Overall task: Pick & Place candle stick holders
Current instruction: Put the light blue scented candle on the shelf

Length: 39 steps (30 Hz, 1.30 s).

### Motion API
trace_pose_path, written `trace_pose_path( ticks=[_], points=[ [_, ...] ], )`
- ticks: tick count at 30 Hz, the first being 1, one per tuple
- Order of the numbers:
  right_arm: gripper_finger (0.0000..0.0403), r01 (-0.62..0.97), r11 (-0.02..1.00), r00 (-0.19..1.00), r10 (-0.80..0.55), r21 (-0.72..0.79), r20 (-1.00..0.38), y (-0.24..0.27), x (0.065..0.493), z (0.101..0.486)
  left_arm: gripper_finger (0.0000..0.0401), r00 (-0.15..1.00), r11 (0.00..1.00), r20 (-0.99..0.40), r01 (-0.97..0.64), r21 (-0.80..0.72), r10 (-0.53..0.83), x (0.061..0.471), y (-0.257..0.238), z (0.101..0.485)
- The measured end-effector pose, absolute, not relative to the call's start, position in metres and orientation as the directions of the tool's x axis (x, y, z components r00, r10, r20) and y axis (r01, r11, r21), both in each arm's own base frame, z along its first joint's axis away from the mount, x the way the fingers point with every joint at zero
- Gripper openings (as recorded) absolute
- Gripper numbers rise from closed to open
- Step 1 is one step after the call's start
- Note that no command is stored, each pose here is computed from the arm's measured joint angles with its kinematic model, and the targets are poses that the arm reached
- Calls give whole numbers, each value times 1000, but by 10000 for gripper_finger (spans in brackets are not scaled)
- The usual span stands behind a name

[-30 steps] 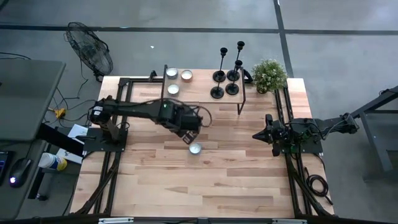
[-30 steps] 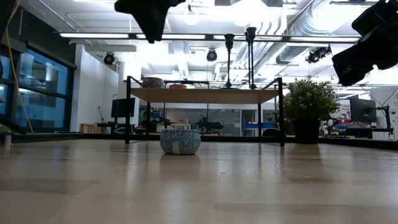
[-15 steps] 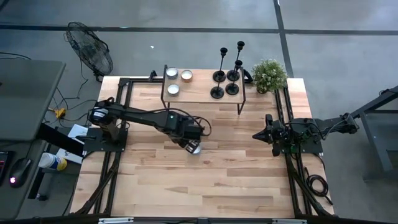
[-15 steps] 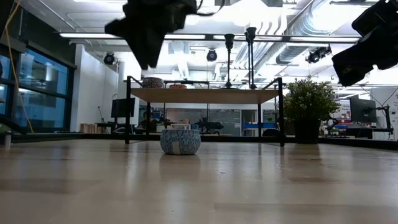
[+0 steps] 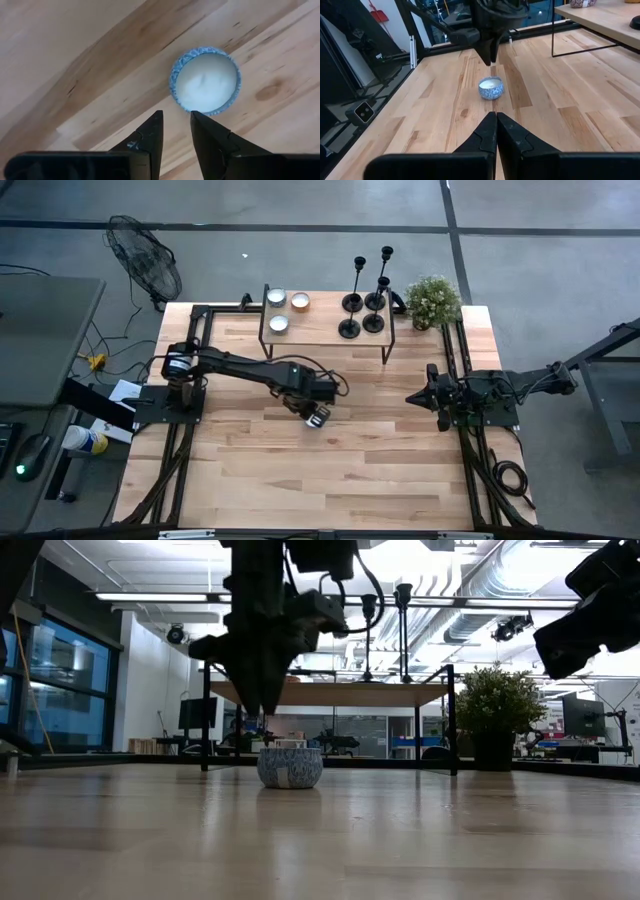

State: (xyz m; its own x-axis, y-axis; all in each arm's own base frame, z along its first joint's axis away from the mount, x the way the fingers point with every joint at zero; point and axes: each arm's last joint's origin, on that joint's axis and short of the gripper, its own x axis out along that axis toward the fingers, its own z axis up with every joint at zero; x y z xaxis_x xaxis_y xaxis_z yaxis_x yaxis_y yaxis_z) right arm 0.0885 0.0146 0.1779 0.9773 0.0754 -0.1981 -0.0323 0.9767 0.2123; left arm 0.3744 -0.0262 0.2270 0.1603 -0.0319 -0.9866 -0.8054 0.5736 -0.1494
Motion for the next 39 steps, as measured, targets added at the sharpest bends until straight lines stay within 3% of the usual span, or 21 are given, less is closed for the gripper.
trace_pose_path(
  ticks=[24, 39],
  points=[
    [0, -31, 977, 976, 75, 212, -203, 15, 89, 178, 95, 121, 597, -993, -796, -97, 0, 391, -23, 192],
    [0, -32, 977, 976, 75, 211, -202, 15, 89, 178, 95, 117, 610, -993, -788, -89, 6, 390, -22, 192]
  ],
)
